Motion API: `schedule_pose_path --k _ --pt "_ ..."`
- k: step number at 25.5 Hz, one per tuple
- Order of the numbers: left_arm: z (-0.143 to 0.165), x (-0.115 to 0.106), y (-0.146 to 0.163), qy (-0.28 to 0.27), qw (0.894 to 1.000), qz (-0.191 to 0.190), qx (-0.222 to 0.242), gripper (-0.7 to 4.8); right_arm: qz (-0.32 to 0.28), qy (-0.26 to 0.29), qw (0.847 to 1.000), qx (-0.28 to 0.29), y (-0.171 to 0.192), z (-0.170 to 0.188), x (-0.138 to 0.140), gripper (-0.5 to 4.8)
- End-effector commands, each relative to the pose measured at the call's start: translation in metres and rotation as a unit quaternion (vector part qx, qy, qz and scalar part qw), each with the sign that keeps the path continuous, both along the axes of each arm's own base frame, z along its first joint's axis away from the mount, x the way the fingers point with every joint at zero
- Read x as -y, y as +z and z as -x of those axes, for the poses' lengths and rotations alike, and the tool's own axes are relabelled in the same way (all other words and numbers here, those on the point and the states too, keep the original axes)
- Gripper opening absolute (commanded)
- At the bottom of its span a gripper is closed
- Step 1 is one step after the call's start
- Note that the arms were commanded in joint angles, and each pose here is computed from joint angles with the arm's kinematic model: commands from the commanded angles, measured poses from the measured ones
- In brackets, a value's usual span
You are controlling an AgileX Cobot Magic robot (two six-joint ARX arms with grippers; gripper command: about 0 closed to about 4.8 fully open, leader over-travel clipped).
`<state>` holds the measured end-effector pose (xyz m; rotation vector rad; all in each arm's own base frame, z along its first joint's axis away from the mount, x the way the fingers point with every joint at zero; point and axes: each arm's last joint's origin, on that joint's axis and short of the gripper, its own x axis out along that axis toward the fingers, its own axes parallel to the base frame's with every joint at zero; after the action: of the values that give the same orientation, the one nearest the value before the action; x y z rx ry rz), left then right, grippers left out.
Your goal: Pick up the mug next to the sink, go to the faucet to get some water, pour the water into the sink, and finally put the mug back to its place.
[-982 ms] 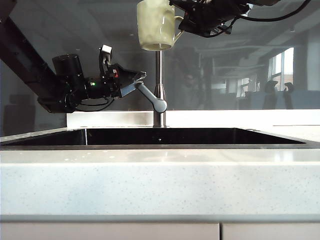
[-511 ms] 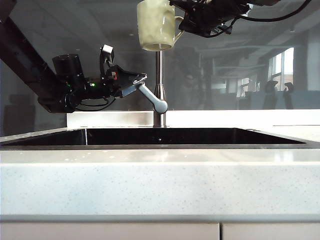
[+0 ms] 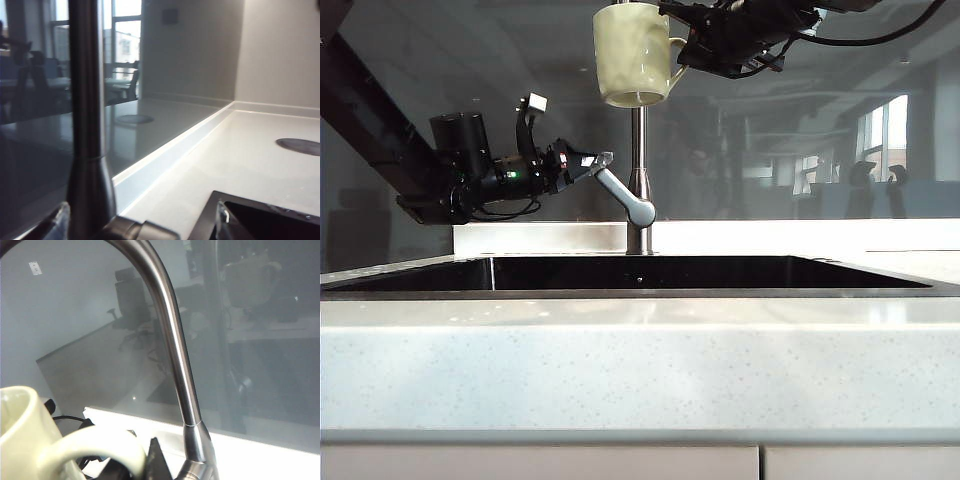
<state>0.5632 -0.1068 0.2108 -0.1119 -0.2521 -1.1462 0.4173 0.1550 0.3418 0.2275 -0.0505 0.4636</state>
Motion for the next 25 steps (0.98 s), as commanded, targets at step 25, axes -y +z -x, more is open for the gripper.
schedule_pose_path --k 25 --pt "-0.0035 0.0002 0.0000 0.040 0.999 -0.010 0.001 3.71 -0.025 0.003 0.999 0.044 0.0185 0.0051 0.0009 -0.02"
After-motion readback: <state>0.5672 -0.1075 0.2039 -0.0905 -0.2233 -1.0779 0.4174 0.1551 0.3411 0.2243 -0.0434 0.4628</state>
